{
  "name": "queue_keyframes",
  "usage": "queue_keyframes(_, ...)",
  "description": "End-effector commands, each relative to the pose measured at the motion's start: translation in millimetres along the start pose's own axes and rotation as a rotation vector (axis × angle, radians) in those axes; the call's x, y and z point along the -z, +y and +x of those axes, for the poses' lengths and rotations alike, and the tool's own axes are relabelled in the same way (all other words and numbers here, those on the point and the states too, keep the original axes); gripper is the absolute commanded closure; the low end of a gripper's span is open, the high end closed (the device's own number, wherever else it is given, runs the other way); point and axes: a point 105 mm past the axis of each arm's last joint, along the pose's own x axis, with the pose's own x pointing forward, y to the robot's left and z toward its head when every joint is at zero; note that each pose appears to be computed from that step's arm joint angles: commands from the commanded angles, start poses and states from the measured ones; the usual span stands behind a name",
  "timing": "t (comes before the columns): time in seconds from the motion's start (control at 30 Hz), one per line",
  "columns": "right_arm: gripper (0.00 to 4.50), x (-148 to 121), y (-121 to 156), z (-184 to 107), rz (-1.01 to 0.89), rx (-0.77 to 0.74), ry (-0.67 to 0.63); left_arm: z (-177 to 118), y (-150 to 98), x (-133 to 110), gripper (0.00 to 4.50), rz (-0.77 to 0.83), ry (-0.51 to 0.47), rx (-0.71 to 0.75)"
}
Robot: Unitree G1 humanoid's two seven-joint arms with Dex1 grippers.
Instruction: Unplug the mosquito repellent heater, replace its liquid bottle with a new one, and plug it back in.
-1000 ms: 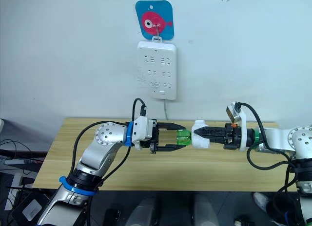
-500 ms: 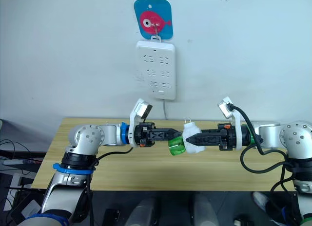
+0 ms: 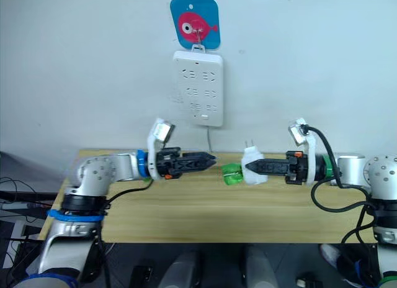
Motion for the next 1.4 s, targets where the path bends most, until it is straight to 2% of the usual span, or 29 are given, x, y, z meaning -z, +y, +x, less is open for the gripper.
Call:
queue_keyframes(0.03, 1.46, -14, -1, -10, 0.016, 0.007, -0.068, 8, -13, 9, 0.06, 0.493, 0.108, 0.022)
queue_keyframes(0.13, 1.46, -19, 0, -9, 0.049, -0.017, -0.089, 17, -4, 11, 0.06, 0.982, 0.108, -0.047)
queue_keyframes(0.23, 1.46, -19, 5, -4, 0.054, -0.045, -0.078, 27, 2, 5, 0.06, 1.291, 0.019, -0.143)
queue_keyframes(0.33, 1.46, -18, 9, -1, 0.052, -0.063, -0.066, 38, -3, 8, 0.06, 1.497, -0.029, -0.126)
queue_keyframes(0.4, 1.46, -17, 11, 0, 0.05, -0.067, -0.063, 43, -6, 10, 0.06, 1.575, -0.062, -0.112)
queue_keyframes(0.7, 1.46, -15, 17, 4, 0.053, -0.085, -0.057, 54, -13, 1, 0.06, 1.707, -0.172, -0.089)
queue_keyframes(0.8, 1.46, -16, 17, 5, 0.054, -0.083, -0.062, 55, -13, 1, 0.6, 1.701, -0.184, -0.082)
queue_keyframes(0.97, 1.46, -14, 19, 6, 0.058, -0.093, -0.06, 56, -12, 7, 2.09, 1.675, -0.181, -0.067)
queue_keyframes(1.07, 1.46, -12, 21, 6, 0.057, -0.099, -0.048, 57, -11, 8, 2.79, 1.648, -0.176, -0.068)
queue_keyframes(1.2, 1.46, -11, 22, 7, 0.053, -0.097, -0.035, 57, -8, 9, 3.95, 1.578, -0.155, -0.062)
queue_keyframes(1.27, 1.46, -10, 21, 7, 0.055, -0.098, -0.031, 58, -11, 6, 3.95, 1.544, -0.161, -0.041)
queue_keyframes(1.4, 1.46, -11, 20, 7, 0.057, -0.096, -0.037, 53, -17, 0, 3.95, 1.6, -0.191, -0.044)
